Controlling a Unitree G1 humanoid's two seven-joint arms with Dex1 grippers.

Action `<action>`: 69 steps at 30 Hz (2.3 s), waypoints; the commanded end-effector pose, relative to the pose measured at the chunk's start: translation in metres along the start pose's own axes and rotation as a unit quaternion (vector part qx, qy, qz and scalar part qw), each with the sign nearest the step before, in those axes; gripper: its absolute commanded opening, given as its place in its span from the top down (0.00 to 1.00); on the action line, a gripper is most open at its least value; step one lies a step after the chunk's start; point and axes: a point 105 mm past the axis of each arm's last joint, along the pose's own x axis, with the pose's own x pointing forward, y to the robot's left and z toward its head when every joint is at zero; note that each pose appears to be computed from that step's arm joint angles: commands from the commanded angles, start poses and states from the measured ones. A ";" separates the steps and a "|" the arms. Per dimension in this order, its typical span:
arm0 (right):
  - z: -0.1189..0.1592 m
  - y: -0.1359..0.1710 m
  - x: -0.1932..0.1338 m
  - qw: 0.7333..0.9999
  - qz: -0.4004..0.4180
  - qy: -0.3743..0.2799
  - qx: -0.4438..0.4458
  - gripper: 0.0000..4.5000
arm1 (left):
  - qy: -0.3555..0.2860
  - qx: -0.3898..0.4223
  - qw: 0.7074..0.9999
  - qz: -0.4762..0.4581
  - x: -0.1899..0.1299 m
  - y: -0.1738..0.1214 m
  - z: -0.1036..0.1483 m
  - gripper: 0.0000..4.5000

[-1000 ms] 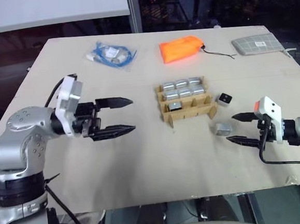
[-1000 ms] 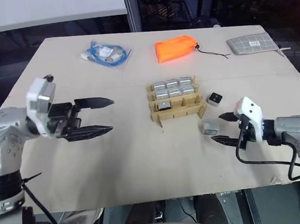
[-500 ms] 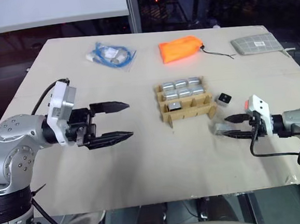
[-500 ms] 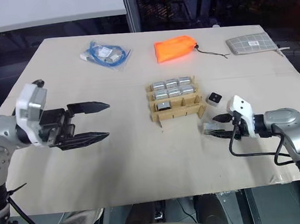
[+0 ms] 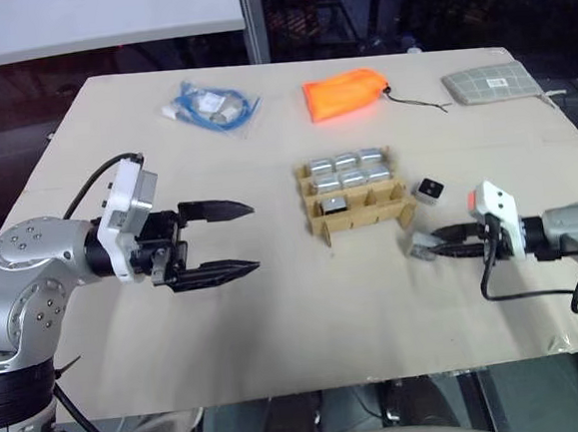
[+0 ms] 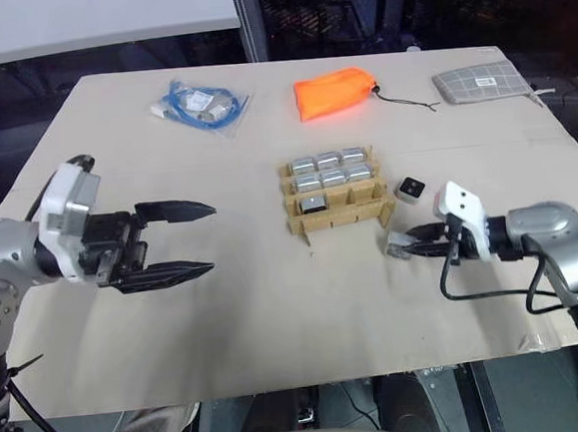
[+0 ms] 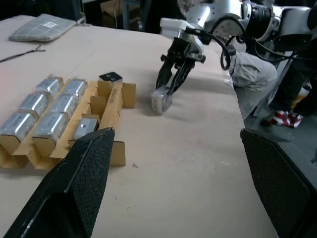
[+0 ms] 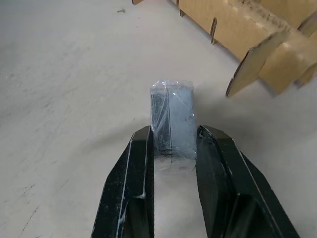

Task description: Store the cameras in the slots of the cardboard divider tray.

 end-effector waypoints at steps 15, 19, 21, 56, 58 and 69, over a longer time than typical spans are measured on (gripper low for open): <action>0.097 -0.041 0.059 0.959 0.034 -0.052 -0.277 0.86 | 0.021 0.027 0.999 0.031 -0.004 -0.007 -0.001 0.06; 0.091 -0.046 0.069 0.951 0.054 -0.029 -0.303 0.86 | 0.018 0.026 0.998 0.045 -0.007 -0.011 -0.001 0.06; 0.088 -0.044 0.072 0.948 0.075 -0.024 -0.308 0.86 | 0.019 0.025 0.998 0.051 -0.008 -0.013 -0.001 0.06; 0.079 -0.065 0.031 0.976 -0.015 -0.091 -0.198 0.02 | 0.009 0.030 0.999 0.039 -0.006 -0.007 0.001 0.06; 0.062 -0.066 0.016 0.982 -0.047 -0.089 -0.159 0.02 | 0.007 0.034 0.999 0.029 -0.003 -0.004 0.002 0.06; -0.002 -0.085 -0.006 0.984 -0.161 -0.068 -0.015 0.02 | 0.010 0.048 0.999 -0.008 0.004 0.006 0.005 0.06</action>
